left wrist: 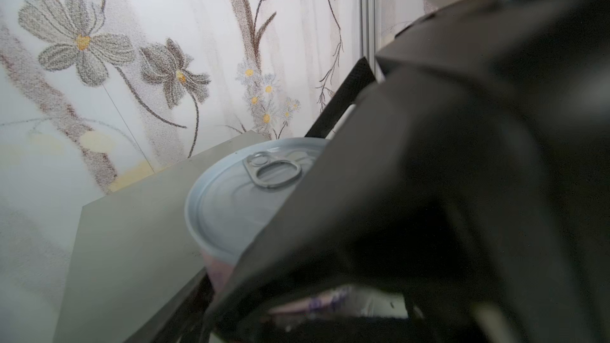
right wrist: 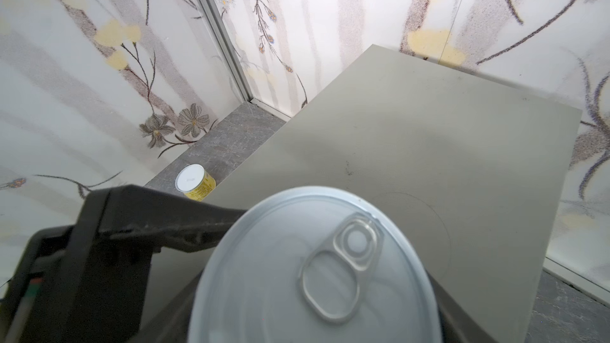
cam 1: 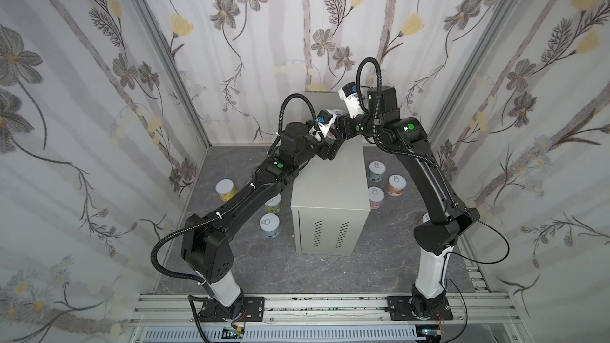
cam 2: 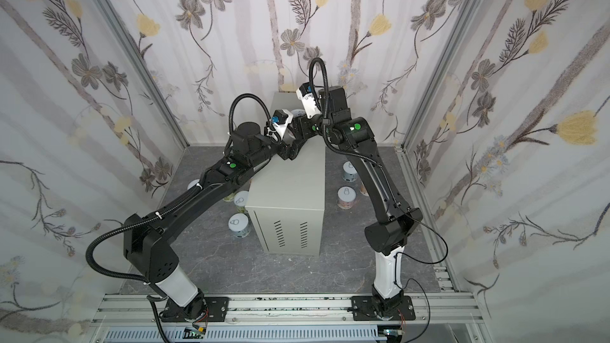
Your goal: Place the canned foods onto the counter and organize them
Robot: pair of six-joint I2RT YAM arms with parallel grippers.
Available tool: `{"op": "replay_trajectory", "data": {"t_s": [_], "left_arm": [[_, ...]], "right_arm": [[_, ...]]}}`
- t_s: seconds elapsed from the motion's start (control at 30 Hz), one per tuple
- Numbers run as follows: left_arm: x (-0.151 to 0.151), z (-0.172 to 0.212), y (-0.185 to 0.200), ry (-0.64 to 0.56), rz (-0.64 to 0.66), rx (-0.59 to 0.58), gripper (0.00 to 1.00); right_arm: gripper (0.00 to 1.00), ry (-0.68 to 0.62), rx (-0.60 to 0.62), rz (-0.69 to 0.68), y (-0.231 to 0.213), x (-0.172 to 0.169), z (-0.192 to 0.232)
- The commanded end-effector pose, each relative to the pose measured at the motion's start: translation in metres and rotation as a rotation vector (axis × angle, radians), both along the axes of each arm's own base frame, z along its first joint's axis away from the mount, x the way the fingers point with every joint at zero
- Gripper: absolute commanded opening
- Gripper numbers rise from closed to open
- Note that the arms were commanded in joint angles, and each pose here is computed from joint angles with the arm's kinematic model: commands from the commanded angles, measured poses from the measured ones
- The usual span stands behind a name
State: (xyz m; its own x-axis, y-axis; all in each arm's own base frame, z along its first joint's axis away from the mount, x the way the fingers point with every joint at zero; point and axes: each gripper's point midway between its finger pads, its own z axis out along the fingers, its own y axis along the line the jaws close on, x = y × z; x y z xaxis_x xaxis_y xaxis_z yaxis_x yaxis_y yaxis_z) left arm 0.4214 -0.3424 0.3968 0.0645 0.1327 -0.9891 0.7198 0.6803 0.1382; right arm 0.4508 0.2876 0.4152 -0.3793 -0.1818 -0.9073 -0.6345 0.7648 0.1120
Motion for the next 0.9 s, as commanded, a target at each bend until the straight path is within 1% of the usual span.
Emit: {"op": "replay_trajectory", "data": {"t_s": [0.0,0.2,0.33,0.43,0.5,0.63,0.87], "left_arm": [[-0.016,-0.005,-0.017,0.004,-0.129,0.014,0.86],[-0.014,-0.007,-0.015,0.009,-0.118,0.018,0.89],[-0.012,-0.007,-0.014,0.015,-0.113,0.019,0.93],[-0.012,-0.007,-0.011,0.017,-0.106,0.023,1.0],[-0.013,-0.005,-0.006,0.014,-0.098,0.021,1.0],[-0.016,0.003,0.016,0.005,-0.074,0.016,1.0],[-0.029,0.02,0.072,-0.02,0.015,0.001,1.0]], "right_arm": [[0.74,0.008,-0.032,0.048,0.008,-0.003,-0.016],[0.64,0.0,-0.024,0.03,0.005,-0.001,-0.018],[0.61,-0.004,-0.028,0.013,0.002,0.001,-0.02],[0.58,-0.01,-0.035,-0.017,-0.003,0.006,-0.022],[0.58,-0.017,-0.04,-0.044,-0.007,0.011,-0.025],[0.56,-0.028,-0.051,-0.093,-0.014,0.021,-0.034],[0.56,-0.045,-0.057,-0.178,-0.027,0.044,-0.045]]}}
